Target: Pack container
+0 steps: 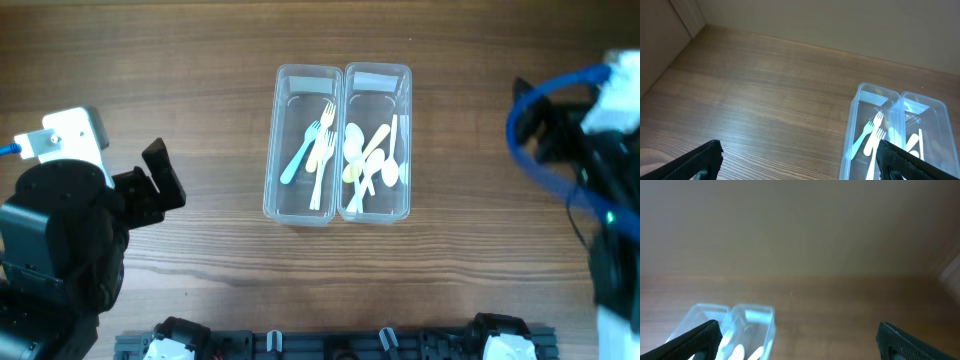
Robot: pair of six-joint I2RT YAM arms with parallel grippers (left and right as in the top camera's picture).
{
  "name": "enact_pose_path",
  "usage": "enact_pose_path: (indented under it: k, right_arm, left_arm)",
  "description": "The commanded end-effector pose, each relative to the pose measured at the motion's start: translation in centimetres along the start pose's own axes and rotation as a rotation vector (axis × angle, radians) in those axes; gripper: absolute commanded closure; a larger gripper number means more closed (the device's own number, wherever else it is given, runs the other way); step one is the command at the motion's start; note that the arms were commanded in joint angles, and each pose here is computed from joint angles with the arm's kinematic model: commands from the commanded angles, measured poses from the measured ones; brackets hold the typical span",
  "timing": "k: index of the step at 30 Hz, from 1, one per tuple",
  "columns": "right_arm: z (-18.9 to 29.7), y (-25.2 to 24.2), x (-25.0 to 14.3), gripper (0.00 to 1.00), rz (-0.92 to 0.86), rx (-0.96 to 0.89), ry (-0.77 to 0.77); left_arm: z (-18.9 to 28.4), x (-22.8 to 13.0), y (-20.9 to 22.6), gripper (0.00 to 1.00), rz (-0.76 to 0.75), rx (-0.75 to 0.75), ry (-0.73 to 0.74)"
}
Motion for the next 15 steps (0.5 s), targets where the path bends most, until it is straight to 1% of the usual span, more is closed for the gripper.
enact_pose_path:
  k: [1, 5, 9, 11, 14, 15]
  right_arm:
    - [5.0, 0.2, 2.3, 0.0, 0.175, -0.067, -0.137]
    - [7.8, 0.6, 2.8, 0.0, 0.184, -0.083, -0.203]
    - [8.0, 0.8, 2.4, 0.0, 0.179, -0.079, -0.192]
    - [7.8, 0.8, 2.1, 0.0, 0.176, -0.073, -0.172]
    - [7.5, 0.8, 1.8, 0.0, 0.173, -0.068, -0.155]
    - [7.5, 0.8, 1.8, 0.0, 0.172, -0.068, -0.154]
  left_arm:
    - [0.0, 0.1, 0.2, 0.0, -0.004, 0.016, -0.008]
    - [0.0, 0.1, 0.3, 0.0, -0.004, 0.016, -0.008]
    - [0.0, -0.6, 0.6, 0.0, -0.007, 0.02, -0.002]
    - [-0.3, -1.7, 1.2, 0.0, -0.016, 0.03, 0.015]
    - [-1.2, -4.7, 2.5, 0.0, -0.041, 0.059, 0.063]
    - [-1.7, -6.2, 3.1, 0.0, -0.055, 0.074, 0.089]
Point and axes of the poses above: each gripper's point midway between its finger pads, its own z axis back along the fingers, its own y axis along the line the jaws close on, x = y × z, the point moved 5 cm from there along z, back along the fingers, and after that the axes turned 10 degrees about z, right-handed, at the moved point
